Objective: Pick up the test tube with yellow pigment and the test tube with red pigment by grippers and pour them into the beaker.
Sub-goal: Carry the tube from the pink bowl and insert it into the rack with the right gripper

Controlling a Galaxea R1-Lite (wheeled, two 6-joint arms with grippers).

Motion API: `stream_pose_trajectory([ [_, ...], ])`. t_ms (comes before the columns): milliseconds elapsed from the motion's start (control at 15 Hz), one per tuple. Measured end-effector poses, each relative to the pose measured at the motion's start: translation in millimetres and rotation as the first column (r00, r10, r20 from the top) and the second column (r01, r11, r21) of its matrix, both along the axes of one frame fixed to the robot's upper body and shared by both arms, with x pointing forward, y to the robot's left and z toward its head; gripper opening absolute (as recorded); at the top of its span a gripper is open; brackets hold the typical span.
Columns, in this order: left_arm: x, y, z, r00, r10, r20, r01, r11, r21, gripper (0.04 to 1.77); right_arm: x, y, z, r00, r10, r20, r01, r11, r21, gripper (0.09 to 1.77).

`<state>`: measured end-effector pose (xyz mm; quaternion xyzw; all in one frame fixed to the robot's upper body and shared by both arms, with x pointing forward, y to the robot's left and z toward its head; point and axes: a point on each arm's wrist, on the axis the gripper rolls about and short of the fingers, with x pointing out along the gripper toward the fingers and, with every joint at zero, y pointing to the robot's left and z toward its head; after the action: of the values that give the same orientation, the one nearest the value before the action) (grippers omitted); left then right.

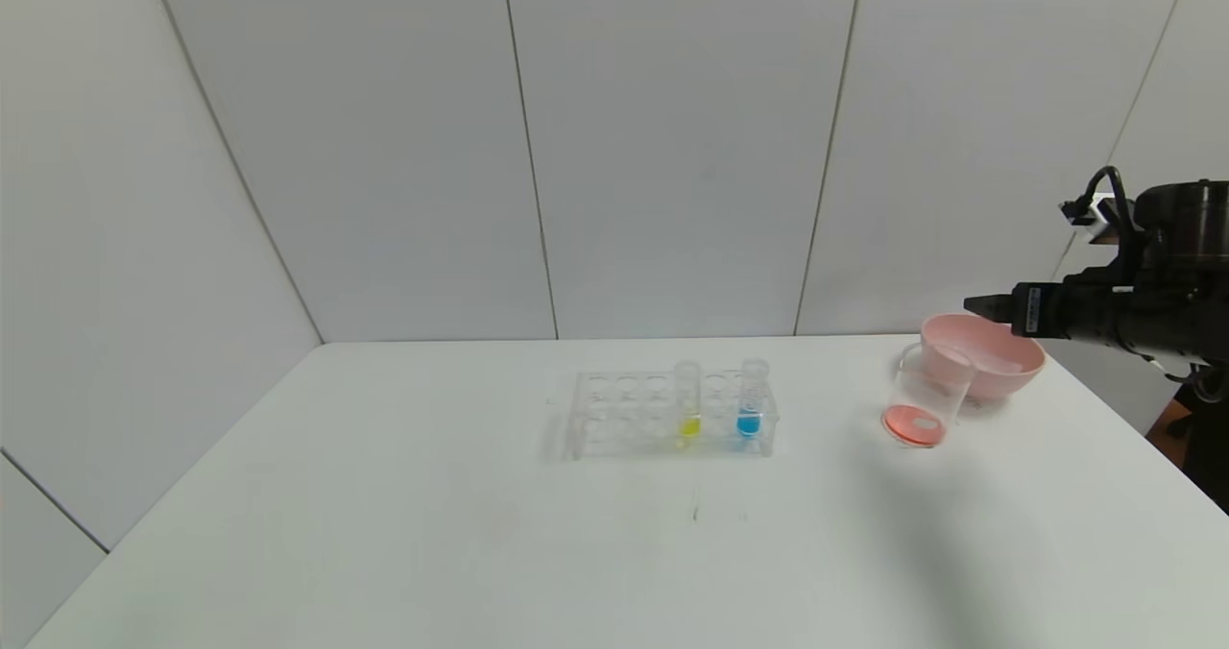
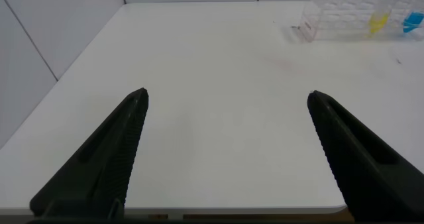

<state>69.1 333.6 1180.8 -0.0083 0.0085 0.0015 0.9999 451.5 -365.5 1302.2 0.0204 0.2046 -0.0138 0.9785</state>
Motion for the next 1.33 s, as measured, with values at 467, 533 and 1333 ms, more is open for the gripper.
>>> stream_pose_trajectory([
  [467, 0, 0, 0, 1.000, 0.000, 0.000, 0.000, 1.000, 0.000, 1.72, -88, 82, 8, 0.996, 0.086, -0.031, -0.087, 0.996, -0.016, 1.69],
  [533, 0, 0, 0, 1.000, 0.000, 0.000, 0.000, 1.000, 0.000, 1.72, -100, 93, 9, 0.994, 0.092, -0.054, -0.093, 0.996, -0.008, 1.69],
  [1333, 0, 0, 0, 1.000, 0.000, 0.000, 0.000, 1.000, 0.000, 1.72, -164, 201, 6, 0.990, 0.123, -0.066, -0.118, 0.990, 0.073, 1.70],
])
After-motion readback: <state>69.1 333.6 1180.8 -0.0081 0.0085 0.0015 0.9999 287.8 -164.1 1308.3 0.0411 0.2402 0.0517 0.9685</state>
